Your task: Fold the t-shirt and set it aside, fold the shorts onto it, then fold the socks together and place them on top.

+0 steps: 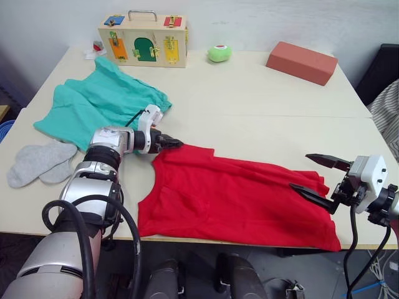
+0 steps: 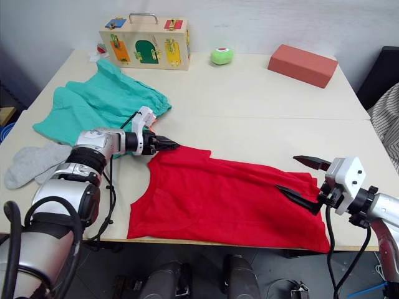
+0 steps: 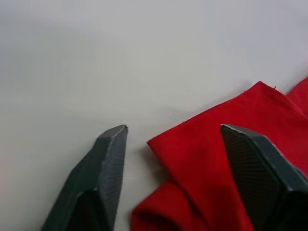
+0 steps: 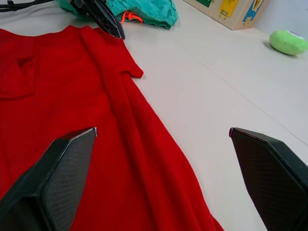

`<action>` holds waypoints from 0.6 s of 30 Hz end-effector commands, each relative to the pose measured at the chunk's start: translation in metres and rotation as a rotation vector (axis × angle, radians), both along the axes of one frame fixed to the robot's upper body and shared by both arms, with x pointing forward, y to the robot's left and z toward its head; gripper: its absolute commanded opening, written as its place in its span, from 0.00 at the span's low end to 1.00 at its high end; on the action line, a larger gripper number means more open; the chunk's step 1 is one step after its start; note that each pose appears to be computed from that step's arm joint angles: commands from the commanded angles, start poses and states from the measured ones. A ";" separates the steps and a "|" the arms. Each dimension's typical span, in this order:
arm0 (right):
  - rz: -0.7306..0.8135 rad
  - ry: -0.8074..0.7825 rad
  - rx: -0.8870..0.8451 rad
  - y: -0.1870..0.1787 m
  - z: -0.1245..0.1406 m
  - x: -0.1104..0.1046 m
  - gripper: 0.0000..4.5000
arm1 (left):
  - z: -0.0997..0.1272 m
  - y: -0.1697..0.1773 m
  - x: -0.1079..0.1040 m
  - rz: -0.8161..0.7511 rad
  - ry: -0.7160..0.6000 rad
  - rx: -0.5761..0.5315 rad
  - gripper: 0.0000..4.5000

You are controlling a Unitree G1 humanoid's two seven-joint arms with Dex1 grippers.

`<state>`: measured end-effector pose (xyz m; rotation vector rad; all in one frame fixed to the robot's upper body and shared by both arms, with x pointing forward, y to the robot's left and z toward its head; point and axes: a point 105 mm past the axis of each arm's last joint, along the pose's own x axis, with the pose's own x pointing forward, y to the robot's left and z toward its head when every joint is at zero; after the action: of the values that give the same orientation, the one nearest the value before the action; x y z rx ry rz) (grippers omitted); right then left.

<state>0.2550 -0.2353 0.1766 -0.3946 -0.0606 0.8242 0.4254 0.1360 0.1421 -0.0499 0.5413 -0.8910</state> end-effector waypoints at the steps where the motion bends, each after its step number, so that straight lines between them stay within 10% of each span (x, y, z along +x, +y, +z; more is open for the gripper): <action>1: -0.004 -0.047 0.017 0.000 0.010 -0.004 1.00 | 0.001 -0.004 -0.002 -0.030 0.005 0.002 0.36; 6: -0.008 -0.047 0.023 -0.002 0.010 -0.002 1.00 | 0.007 -0.004 0.000 -0.041 -0.038 -0.015 0.01; 18: -0.014 -0.020 0.023 -0.005 0.003 -0.002 1.00 | 0.030 0.003 -0.027 -0.382 -0.461 -0.054 0.00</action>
<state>0.2549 -0.2377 0.1726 -0.3742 -0.0552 0.8163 0.4022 0.1351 0.1588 0.1547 0.1688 -1.2117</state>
